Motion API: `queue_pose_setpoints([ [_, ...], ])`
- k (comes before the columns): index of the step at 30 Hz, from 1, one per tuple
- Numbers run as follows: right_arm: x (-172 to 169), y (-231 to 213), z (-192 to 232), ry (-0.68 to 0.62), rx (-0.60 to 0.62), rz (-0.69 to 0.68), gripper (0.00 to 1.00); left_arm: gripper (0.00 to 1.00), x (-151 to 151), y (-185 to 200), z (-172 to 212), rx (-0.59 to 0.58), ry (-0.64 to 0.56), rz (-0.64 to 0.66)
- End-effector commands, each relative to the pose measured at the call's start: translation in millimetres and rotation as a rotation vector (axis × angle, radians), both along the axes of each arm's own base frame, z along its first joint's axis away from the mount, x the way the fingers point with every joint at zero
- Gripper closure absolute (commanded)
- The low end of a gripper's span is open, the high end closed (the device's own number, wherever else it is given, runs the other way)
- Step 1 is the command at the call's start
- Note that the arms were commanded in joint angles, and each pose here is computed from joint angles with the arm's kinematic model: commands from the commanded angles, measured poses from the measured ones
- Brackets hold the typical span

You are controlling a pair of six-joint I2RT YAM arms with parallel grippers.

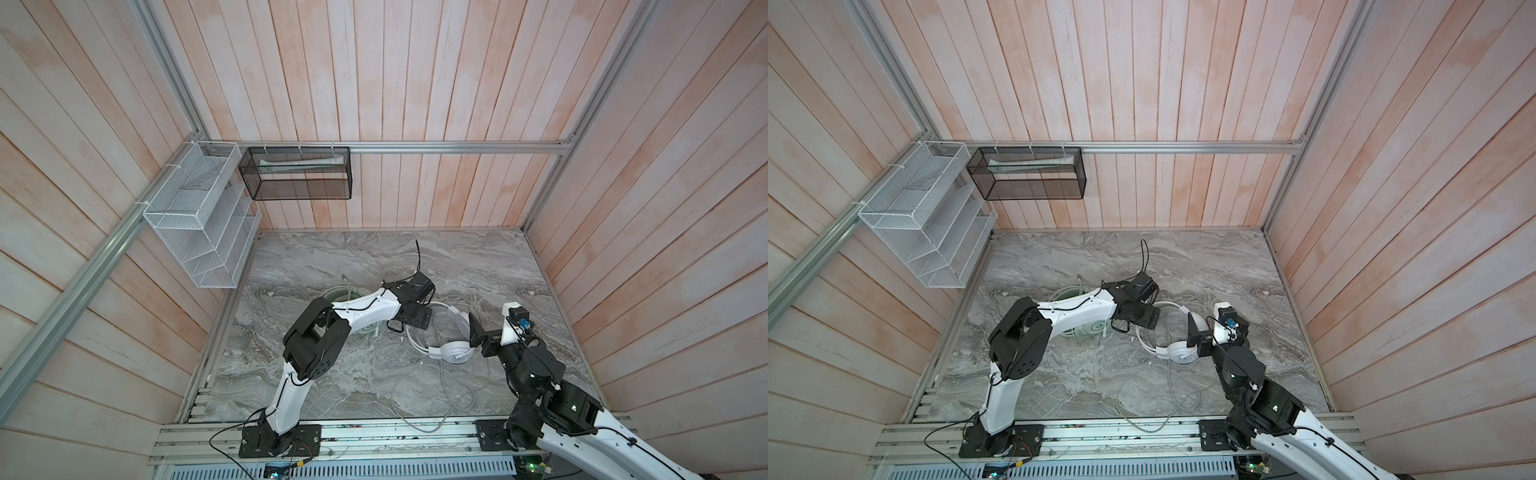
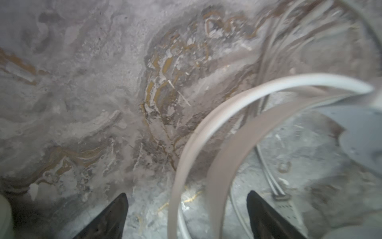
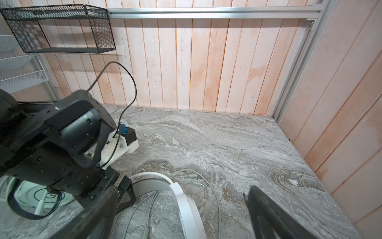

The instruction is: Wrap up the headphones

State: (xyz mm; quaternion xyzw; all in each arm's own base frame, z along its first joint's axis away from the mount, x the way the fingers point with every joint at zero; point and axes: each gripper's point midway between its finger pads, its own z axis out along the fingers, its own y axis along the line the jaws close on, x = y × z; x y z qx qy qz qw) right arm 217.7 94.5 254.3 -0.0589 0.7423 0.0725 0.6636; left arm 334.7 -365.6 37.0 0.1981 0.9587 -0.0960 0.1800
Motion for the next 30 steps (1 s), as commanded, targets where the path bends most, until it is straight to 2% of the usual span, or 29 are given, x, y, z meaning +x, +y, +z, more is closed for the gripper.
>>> queue_pose_setpoints([
  [1,-0.3,-0.2,8.7,-0.016,0.006,0.003,0.01,0.13,6.8,1.2,-0.5,0.03,-0.026,0.022],
  [5,-0.5,-0.2,8.3,-0.016,0.007,0.004,0.01,0.22,6.2,-1.7,-6.8,0.026,-0.017,0.019],
  [10,-0.2,0.1,8.1,-0.015,0.005,0.004,0.01,0.41,3.2,-1.8,-15.2,0.035,-0.003,0.008],
  [13,-0.1,0.3,7.7,-0.014,0.005,0.005,0.01,0.46,1.7,0.6,-18.5,0.041,-0.002,0.009],
  [21,1.1,1.4,4.7,-0.007,-0.007,0.003,0.01,0.7,3.8,2.3,-19.2,0.061,-0.014,-0.004],
  [25,2.0,2.8,3.6,0.0,-0.017,0.005,0.01,0.78,8.1,2.0,-9.0,0.061,-0.028,0.006],
  [27,2.1,2.5,3.6,0.0,-0.018,0.003,0.01,0.85,11.0,0.2,3.6,0.046,-0.048,0.011],
  [30,1.4,1.5,4.7,-0.006,-0.01,0.003,0.01,0.89,16.7,-0.7,30.7,0.026,-0.093,0.019],
])
